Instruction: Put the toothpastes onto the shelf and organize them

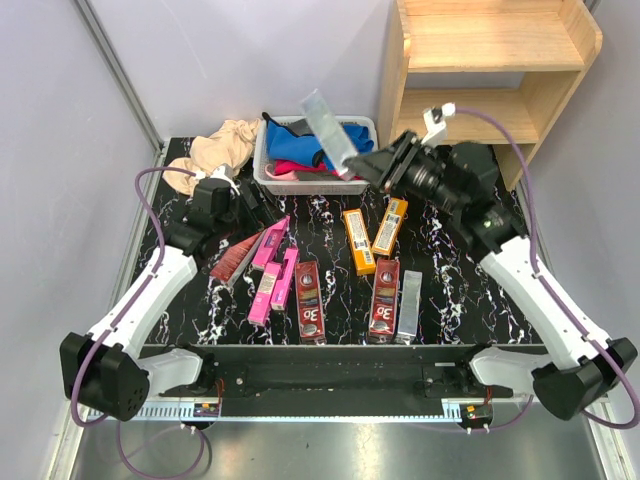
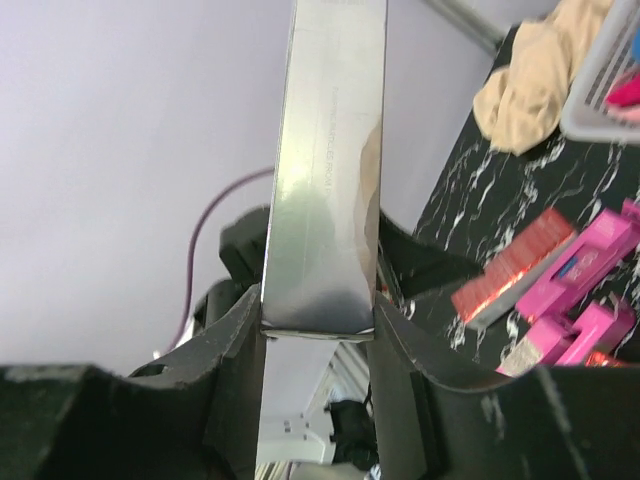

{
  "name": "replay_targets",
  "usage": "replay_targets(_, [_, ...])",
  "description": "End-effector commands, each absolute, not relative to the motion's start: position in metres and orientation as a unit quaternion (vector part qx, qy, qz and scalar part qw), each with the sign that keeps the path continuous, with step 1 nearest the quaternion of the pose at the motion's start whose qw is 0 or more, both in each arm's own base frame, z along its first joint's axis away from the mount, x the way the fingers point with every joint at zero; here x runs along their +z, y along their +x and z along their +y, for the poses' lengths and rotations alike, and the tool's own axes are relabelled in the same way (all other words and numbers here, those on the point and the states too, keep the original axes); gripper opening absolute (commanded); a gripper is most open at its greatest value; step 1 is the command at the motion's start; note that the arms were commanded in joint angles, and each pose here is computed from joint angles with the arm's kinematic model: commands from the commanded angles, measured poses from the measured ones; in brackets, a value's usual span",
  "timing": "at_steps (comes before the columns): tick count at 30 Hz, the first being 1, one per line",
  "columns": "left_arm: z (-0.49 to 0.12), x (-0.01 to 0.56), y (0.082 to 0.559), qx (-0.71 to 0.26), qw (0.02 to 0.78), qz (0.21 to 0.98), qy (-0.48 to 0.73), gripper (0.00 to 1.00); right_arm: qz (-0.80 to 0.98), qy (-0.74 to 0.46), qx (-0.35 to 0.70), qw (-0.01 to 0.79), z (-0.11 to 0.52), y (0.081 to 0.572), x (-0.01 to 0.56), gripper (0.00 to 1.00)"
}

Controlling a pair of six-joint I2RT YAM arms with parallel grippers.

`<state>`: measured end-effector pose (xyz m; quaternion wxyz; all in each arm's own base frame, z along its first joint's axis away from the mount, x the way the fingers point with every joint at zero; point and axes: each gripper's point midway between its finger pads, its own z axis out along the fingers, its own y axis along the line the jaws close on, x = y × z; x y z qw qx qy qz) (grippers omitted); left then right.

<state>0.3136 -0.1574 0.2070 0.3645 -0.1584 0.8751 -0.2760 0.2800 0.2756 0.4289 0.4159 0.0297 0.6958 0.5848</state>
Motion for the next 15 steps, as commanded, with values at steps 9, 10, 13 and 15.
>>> replay_targets(9, [-0.160,0.204,0.320,-0.272,0.371,0.876,-0.144,0.99,0.633,0.061,0.570,0.521,0.203,0.363,0.531,0.08])
replay_targets(10, [-0.160,0.203,0.320,-0.271,0.370,0.877,-0.144,0.99,0.629,0.066,0.569,0.526,0.197,0.368,0.536,0.09])
replay_targets(13, [-0.160,0.198,0.320,-0.269,0.365,0.880,-0.142,0.99,0.619,0.083,0.562,0.542,0.176,0.387,0.548,0.09])
replay_targets(15, [-0.161,0.198,0.320,-0.271,0.362,0.881,-0.140,0.99,0.615,0.095,0.565,0.543,0.167,0.397,0.554,0.09])
